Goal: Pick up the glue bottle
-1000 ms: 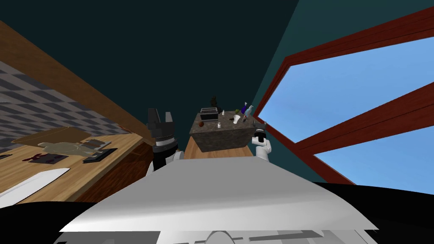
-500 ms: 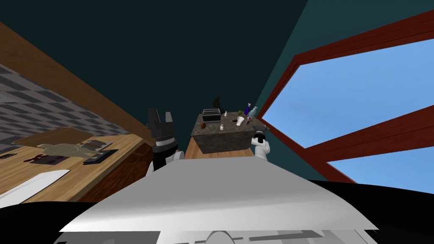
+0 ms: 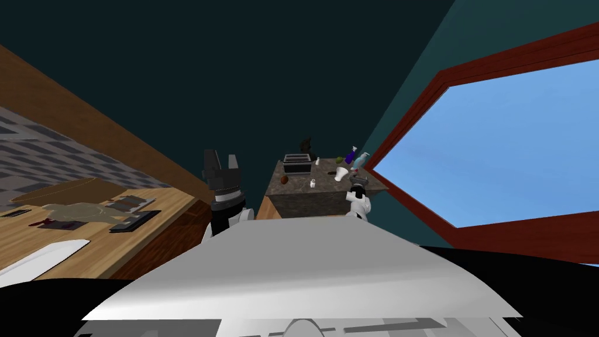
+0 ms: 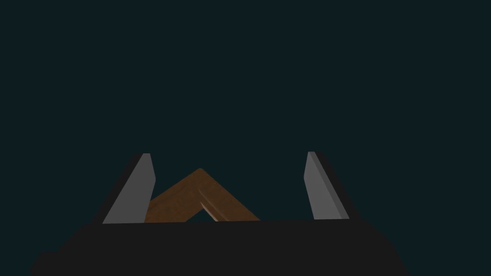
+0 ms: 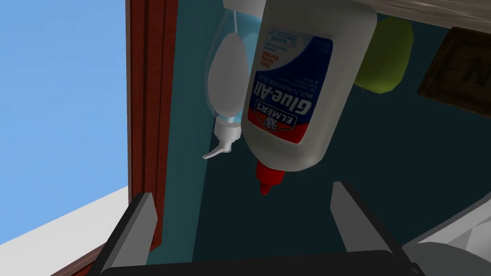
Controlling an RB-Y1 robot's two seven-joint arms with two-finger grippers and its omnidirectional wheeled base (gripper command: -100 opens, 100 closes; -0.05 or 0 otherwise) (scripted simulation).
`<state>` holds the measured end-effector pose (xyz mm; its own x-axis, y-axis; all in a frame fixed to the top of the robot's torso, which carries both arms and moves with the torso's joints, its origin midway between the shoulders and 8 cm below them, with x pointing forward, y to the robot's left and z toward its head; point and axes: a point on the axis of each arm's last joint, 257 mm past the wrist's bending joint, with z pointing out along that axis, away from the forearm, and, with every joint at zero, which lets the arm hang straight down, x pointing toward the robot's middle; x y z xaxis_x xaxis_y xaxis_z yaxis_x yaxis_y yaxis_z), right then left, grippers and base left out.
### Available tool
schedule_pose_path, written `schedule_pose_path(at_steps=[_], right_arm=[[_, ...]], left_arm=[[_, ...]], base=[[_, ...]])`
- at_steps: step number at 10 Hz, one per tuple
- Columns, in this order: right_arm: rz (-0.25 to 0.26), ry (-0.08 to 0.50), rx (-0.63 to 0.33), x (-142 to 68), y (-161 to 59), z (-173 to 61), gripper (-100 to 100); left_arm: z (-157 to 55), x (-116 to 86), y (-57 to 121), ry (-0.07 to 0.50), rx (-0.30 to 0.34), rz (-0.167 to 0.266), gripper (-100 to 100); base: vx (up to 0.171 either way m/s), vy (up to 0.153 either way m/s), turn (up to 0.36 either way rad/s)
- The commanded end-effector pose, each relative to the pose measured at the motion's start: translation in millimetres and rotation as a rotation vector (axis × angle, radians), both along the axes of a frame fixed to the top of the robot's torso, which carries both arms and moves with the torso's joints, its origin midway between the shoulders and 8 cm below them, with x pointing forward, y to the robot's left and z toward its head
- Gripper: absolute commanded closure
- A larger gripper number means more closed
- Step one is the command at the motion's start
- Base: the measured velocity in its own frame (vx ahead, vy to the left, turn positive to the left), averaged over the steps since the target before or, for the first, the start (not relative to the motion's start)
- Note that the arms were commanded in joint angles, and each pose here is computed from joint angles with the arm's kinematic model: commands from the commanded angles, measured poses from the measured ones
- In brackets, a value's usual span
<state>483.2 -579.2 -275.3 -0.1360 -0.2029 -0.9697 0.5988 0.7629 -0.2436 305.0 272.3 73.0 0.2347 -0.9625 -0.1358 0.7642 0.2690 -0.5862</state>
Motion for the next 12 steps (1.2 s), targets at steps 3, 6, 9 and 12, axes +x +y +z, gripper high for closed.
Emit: schedule_pose_path(at_steps=[3,6,9,12], right_arm=[[-0.008,0.006,0.006,-1,-2,-3,0],[-0.008,0.006,0.007,0,-2,-3,100],[-0.008,0.006,0.007,0,-2,-3,100],[-0.021,-0.049,-0.055,3,-19,36,-100]], left_arm=[[0,0,0.0,0.000,0.000,0.000,0],[0,0,0.0,0.000,0.000,0.000,0],[0,0,0.0,0.000,0.000,0.000,0],[0,0,0.0,0.000,0.000,0.000,0]], base=[[0.094,-0.010,0.020],[0.003,0.000,0.000],[0.000,0.000,0.000],[-0.018,0.007,-0.164]])
